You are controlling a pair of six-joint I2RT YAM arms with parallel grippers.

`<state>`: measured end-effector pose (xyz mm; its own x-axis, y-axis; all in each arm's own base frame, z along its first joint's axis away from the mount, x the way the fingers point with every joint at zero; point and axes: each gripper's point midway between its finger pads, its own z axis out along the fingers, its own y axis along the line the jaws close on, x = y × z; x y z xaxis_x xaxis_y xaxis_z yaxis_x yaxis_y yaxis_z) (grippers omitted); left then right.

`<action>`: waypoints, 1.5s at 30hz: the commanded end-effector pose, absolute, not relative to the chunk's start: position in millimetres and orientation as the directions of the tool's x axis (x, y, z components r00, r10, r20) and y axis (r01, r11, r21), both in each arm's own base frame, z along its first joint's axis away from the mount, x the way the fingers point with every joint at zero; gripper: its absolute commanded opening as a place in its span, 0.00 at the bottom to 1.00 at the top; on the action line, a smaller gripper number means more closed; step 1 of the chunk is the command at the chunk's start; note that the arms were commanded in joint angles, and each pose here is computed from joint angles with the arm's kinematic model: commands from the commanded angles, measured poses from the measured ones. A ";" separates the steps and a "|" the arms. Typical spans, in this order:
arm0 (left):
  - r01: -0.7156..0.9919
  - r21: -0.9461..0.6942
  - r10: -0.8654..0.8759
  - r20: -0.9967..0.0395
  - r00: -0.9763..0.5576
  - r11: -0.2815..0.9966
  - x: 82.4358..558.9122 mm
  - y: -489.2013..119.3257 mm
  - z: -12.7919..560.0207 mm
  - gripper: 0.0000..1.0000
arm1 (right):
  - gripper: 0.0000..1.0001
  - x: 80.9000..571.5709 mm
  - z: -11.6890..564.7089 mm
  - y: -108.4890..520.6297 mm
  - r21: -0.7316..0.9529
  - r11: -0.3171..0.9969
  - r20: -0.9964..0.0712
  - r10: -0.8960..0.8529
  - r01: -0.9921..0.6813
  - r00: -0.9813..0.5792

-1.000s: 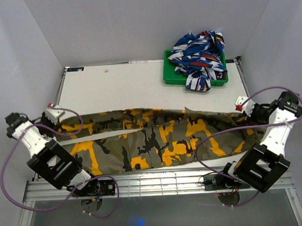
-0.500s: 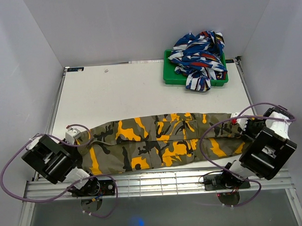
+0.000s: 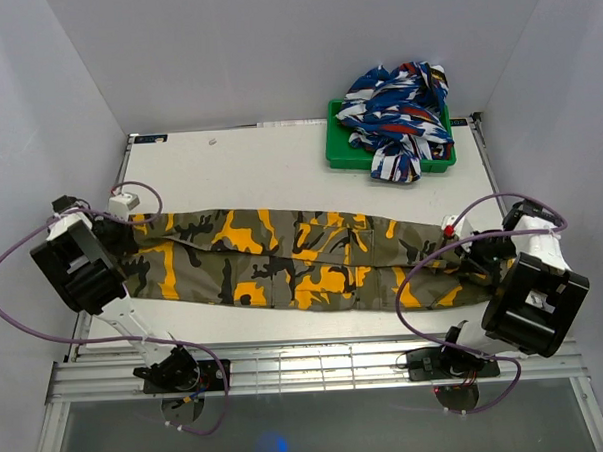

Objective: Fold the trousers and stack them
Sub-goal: Fold the trousers

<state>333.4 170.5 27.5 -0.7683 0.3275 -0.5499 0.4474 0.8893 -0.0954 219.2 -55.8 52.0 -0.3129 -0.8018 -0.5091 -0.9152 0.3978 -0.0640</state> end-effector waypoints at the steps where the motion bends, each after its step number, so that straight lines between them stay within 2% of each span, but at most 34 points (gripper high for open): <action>1: 0.402 0.074 0.350 -0.649 -0.675 0.912 383.7 206.8 80.6 0.00 | 0.08 254.9 87.6 -75.0 -0.145 0.459 -0.530 -0.784 -0.877 -0.323; 6: 0.398 0.124 0.356 -0.729 -0.585 0.909 405.4 222.8 144.6 0.00 | 0.08 277.5 143.3 -86.5 -0.221 0.453 -0.575 -0.776 -0.863 -0.260; 9: 0.411 0.165 0.378 -0.767 -0.518 0.897 395.6 234.8 177.1 0.00 | 0.08 256.6 153.3 -87.1 -0.225 0.439 -0.575 -0.780 -0.870 -0.245; 11: 0.413 0.162 0.373 -0.780 -0.502 0.896 374.8 242.9 178.3 0.00 | 0.08 237.7 144.4 -85.4 -0.229 0.395 -0.560 -0.801 -0.890 -0.212; 12: 0.420 0.156 0.373 -0.778 -0.505 0.894 362.3 243.8 174.1 0.00 | 0.08 227.7 143.6 -90.0 -0.249 0.395 -0.542 -0.814 -0.884 -0.211; 13: 0.447 0.216 0.436 -0.762 -0.478 0.868 352.2 247.3 174.7 0.00 | 0.08 212.0 124.5 -87.1 -0.224 0.354 -0.522 -0.831 -0.908 -0.195; 15: 0.465 0.176 0.434 -0.725 -0.535 0.868 317.1 247.1 141.4 0.00 | 0.08 197.4 108.4 -93.8 -0.238 0.338 -0.481 -0.855 -0.911 -0.192; 16: 0.513 0.212 0.494 -0.704 -0.510 0.832 306.2 247.1 132.8 0.00 | 0.08 183.7 89.5 -90.4 -0.206 0.314 -0.470 -0.863 -0.927 -0.188; 21: 0.553 0.096 0.477 -0.638 -0.604 0.828 238.4 237.8 56.9 0.00 | 0.08 160.8 54.6 -99.4 -0.176 0.311 -0.433 -0.876 -0.934 -0.210; 22: 0.549 0.083 0.473 -0.625 -0.621 0.832 234.1 237.4 46.3 0.03 | 0.08 163.1 50.2 -104.6 -0.195 0.306 -0.413 -0.887 -0.932 -0.205; 23: 0.541 0.058 0.454 -0.623 -0.637 0.839 232.0 234.2 37.0 0.18 | 0.08 162.9 46.3 -104.3 -0.199 0.302 -0.409 -0.890 -0.932 -0.201; 24: 0.537 0.043 0.443 -0.622 -0.645 0.843 229.5 231.3 31.8 0.39 | 0.08 160.4 41.0 -101.4 -0.196 0.296 -0.410 -0.891 -0.935 -0.196; 26: 0.540 0.020 0.431 -0.627 -0.649 0.841 223.6 220.2 27.2 0.61 | 0.08 162.3 39.1 -102.5 -0.210 0.289 -0.403 -0.896 -0.934 -0.187; 28: 0.552 0.026 0.444 -0.626 -0.641 0.834 218.4 212.0 29.3 0.67 | 0.08 160.9 39.4 -101.4 -0.202 0.289 -0.406 -0.894 -0.936 -0.188; 29: 0.558 0.040 0.456 -0.627 -0.632 0.829 217.8 210.9 33.5 0.85 | 0.08 161.1 40.3 -101.3 -0.199 0.290 -0.408 -0.893 -0.936 -0.190; 30: 0.559 0.069 0.470 -0.631 -0.618 0.827 218.2 210.8 44.5 0.97 | 0.08 161.7 42.4 -102.4 -0.195 0.294 -0.408 -0.892 -0.936 -0.195; 32: 0.549 0.101 0.473 -0.651 -0.594 0.829 223.8 213.4 63.5 0.98 | 0.08 159.9 45.1 -99.8 -0.182 0.298 -0.420 -0.885 -0.937 -0.200; 35: 0.537 0.124 0.465 -0.682 -0.565 0.835 232.0 214.3 97.9 0.98 | 0.16 159.5 48.9 -99.6 -0.186 0.295 -0.416 -0.888 -0.937 -0.197; 36: 0.527 0.102 0.440 -0.692 -0.572 0.844 231.9 211.4 106.2 0.98 | 0.23 159.4 49.3 -100.6 -0.191 0.293 -0.408 -0.892 -0.937 -0.196; 38: 0.508 0.083 0.407 -0.714 -0.570 0.857 236.4 211.7 128.9 0.98 | 0.26 159.2 50.6 -104.8 -0.189 0.293 -0.392 -0.898 -0.937 -0.201; 41: 0.470 0.039 0.349 -0.724 -0.594 0.882 236.9 210.5 138.3 0.98 | 0.43 165.2 60.4 -110.5 -0.172 0.331 -0.407 -0.881 -0.928 -0.239; 42: 0.469 0.028 0.343 -0.721 -0.602 0.883 235.0 207.7 135.5 0.98 | 0.58 163.4 65.8 -105.7 -0.146 0.346 -0.431 -0.866 -0.927 -0.255; 45: 0.464 0.032 0.343 -0.718 -0.605 0.885 227.5 197.1 127.4 0.98 | 0.73 176.7 96.4 -99.5 -0.144 0.407 -0.513 -0.810 -0.902 -0.284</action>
<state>234.1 219.2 117.9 -0.6211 0.3842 -0.6831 0.4794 0.8758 0.0568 163.0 -104.4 64.2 -0.3471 -0.8223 -0.4509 -0.8938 0.4356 -0.1064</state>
